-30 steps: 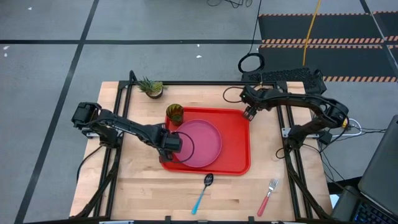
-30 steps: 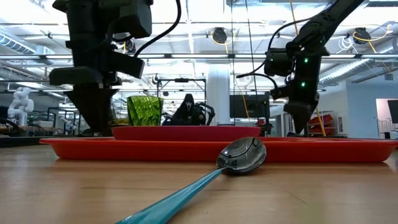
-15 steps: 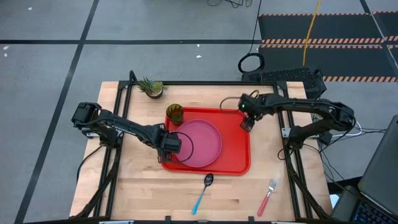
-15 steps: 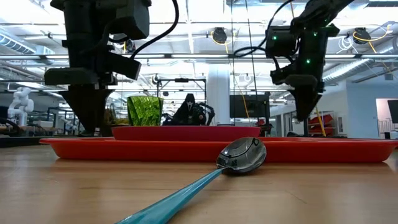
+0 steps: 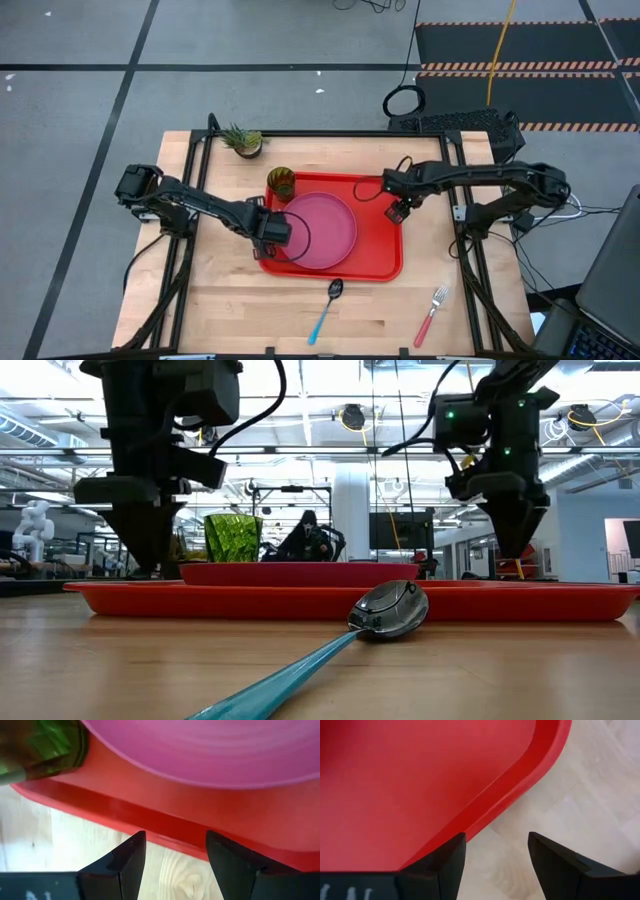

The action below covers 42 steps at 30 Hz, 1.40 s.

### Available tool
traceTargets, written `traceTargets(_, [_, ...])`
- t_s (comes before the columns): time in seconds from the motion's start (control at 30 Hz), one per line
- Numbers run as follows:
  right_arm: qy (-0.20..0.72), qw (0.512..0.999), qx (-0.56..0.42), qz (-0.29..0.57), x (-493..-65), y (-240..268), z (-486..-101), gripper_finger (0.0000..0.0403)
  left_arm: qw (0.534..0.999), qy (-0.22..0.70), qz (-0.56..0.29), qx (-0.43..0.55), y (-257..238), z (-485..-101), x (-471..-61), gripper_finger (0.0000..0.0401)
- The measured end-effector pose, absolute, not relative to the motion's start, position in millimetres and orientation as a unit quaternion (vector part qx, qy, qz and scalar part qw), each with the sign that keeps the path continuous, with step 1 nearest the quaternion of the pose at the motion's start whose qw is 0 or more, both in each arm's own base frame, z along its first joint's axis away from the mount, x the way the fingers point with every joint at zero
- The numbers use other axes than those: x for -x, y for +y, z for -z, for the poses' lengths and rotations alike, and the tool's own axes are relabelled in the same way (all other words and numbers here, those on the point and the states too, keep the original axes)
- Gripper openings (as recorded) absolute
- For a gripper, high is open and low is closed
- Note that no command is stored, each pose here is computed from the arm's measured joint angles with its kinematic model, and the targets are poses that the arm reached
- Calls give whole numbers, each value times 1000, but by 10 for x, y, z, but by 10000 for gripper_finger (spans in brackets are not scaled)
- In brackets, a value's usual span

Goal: Pick and place plate/cup/fork/spoon on tray
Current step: Adjust the orange tray

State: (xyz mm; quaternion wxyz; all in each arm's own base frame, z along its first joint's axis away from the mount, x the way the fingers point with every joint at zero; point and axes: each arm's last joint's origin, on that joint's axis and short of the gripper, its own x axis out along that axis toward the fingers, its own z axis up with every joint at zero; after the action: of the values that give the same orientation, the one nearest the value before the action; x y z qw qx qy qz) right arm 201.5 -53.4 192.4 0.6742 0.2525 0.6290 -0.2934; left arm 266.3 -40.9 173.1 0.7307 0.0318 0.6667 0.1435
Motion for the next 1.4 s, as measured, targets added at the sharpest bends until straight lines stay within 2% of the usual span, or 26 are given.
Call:
traceTargets(0.27, [615,686,-256,292,-2084,-359,-1926,208,732,668,-127,-23,-402,-1534,-2575,209])
traceTargets(0.6, [619,678,-260,300,-2071,-302,-1917,208,738,664,-116,-36,-401,-1515,-2580,209])
traceTargets(0.9, [634,665,-252,304,-1955,-293,-1702,208,753,651,-95,-13,-479,-1474,-2601,209])
traceTargets(1.4, [603,694,-248,305,-1980,-315,-1596,208,777,623,-85,19,-656,-1454,-2618,209])
